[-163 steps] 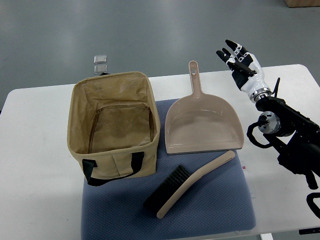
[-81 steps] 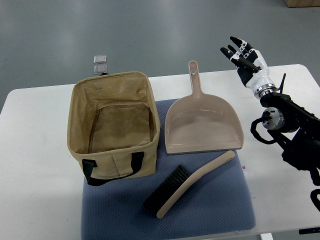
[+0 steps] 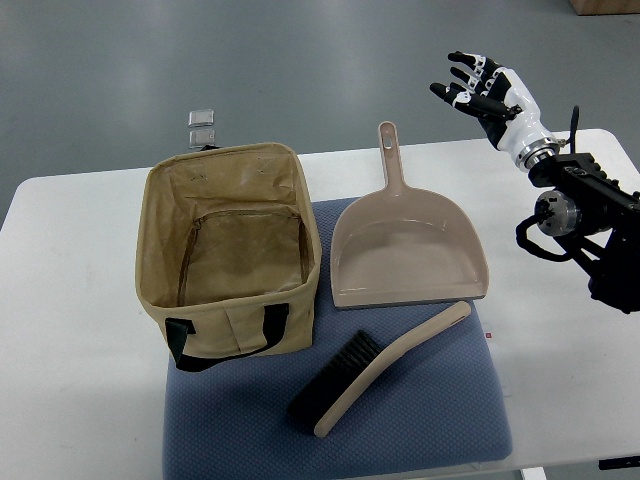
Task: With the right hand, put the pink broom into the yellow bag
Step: 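Raise the right hand and open its fingers above the table, then move the right hand down over the beige brush handle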
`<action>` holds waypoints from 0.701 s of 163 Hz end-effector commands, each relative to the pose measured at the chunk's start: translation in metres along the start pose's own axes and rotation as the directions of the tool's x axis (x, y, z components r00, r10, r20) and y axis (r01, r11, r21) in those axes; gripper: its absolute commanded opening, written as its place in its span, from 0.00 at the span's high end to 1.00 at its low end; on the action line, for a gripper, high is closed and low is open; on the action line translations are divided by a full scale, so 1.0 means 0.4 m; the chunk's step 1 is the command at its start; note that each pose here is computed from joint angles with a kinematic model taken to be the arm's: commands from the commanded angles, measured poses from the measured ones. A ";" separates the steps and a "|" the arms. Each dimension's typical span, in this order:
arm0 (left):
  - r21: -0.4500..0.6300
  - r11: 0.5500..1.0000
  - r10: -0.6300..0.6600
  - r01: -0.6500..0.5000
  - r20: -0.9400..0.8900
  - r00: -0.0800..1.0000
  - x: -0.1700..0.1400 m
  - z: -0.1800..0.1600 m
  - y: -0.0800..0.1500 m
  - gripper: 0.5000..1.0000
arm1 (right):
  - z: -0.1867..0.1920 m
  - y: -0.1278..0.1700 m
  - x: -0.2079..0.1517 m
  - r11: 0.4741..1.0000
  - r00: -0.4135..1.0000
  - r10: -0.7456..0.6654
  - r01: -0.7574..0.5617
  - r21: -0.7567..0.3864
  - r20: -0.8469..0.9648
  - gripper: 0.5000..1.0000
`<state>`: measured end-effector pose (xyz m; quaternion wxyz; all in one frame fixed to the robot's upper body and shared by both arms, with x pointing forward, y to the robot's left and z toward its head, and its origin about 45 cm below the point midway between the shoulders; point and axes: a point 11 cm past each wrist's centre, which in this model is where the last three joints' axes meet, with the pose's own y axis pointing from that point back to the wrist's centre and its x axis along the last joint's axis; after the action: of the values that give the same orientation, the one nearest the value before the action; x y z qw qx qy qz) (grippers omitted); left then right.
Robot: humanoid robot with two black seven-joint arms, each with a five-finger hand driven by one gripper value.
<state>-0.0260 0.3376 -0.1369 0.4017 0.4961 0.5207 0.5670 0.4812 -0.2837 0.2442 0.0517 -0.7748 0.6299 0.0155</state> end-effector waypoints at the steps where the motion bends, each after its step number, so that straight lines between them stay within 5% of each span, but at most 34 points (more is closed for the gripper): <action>1: 0.000 1.000 0.001 -0.001 0.000 1.000 0.001 0.000 0.000 0.00 | -0.030 -0.002 -0.004 0.997 0.986 -0.081 0.080 -0.014 -0.147 0.14; 49: 0.000 1.000 0.000 0.000 0.000 1.000 0.000 0.000 0.000 0.00 | -0.131 0.037 -0.042 0.927 0.752 -0.358 0.357 -0.113 -0.553 0.14; 77: -0.001 1.000 0.000 0.000 0.000 1.000 0.000 0.002 0.000 0.00 | -0.163 0.077 -0.109 0.816 0.483 -0.517 0.528 -0.236 -0.707 0.14; 114: -0.001 1.000 0.000 0.000 0.002 1.000 0.000 0.002 0.000 0.00 | -0.133 0.114 -0.147 0.683 0.198 -0.636 0.594 -0.425 -0.746 0.14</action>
<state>-0.0253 0.3376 -0.1369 0.4024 0.4962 0.5201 0.5669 0.4294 -0.2438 0.3071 -0.2517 -0.8592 0.2515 -0.3676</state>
